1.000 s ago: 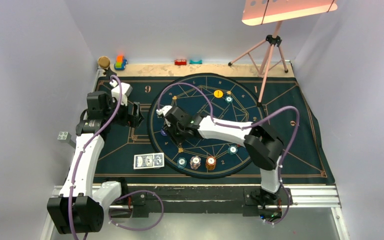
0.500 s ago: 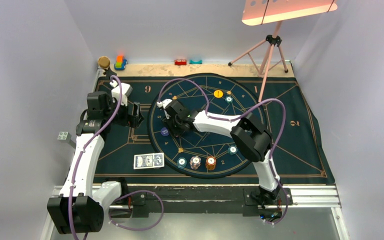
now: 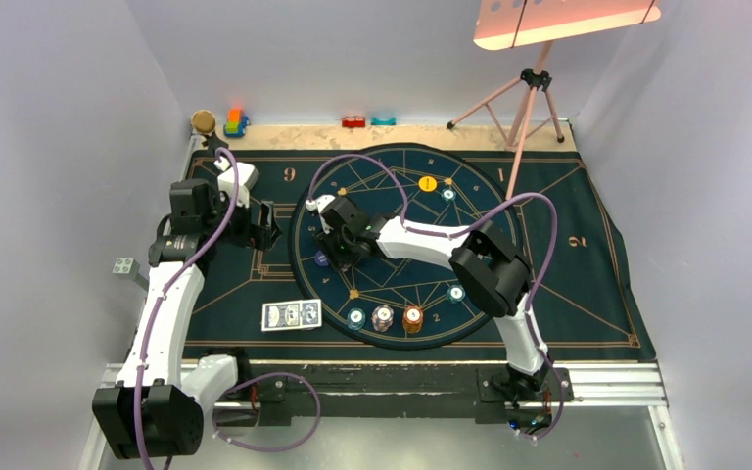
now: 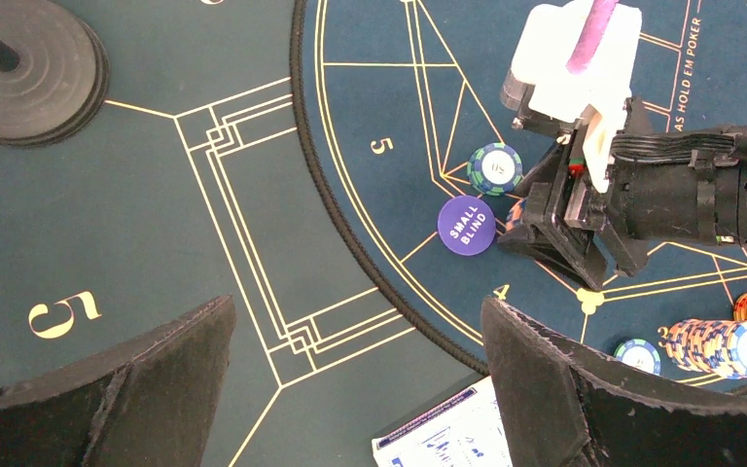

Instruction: Distribute texas hold em gaming equipment

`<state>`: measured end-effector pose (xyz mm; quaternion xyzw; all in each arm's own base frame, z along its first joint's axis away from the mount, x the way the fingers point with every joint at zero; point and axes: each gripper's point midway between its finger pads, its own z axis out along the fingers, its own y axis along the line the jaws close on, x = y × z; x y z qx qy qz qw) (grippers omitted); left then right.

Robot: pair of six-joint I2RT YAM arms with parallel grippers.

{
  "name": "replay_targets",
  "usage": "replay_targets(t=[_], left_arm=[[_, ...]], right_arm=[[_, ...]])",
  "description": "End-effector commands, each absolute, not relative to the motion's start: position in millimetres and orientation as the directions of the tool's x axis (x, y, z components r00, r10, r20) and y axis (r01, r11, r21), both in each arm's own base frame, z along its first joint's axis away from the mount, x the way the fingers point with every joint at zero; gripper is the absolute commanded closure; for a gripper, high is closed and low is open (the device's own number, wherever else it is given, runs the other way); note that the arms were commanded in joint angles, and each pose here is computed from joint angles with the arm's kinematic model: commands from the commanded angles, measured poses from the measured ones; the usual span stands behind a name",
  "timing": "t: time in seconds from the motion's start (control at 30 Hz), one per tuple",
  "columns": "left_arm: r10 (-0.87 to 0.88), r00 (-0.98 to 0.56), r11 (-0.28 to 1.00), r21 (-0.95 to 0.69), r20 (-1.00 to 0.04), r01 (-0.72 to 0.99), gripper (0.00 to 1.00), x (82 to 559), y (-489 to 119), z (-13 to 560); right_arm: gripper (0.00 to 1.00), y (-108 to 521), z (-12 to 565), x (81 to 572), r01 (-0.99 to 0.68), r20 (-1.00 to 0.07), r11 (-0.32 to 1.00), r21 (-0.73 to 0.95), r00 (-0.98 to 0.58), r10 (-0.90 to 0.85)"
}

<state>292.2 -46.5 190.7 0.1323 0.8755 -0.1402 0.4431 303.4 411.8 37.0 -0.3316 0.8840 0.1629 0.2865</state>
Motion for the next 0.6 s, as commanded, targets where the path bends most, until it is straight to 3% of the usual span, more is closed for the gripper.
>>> replay_targets(t=[0.0, 0.13, 0.4, 0.57], left_arm=[[0.115, -0.536, 0.920, -0.115, -0.836, 0.376, 0.00, 292, -47, 198], [0.113, -0.537, 0.919, -0.118, -0.836, 0.377, 0.00, 292, -48, 198], [0.114, -0.534, 0.918, -0.116, -0.838, 0.379, 0.00, 291, -48, 199], [0.115, -0.533, 0.918, -0.115, -0.838, 0.380, 0.00, 291, -48, 200]], right_arm=[[0.44, 420, 56, 304, -0.686, -0.650, 0.720, 0.109, -0.597, -0.471], [0.33, 419, 62, 305, -0.688, -0.658, 0.720, 0.089, -0.583, -0.477], [0.32, 407, 128, 304, -0.676, -0.735, 0.734, 0.071, -0.533, -0.420], [0.25, 381, 163, 286, -0.693, -0.751, 0.718, 0.058, -0.505, -0.427]])
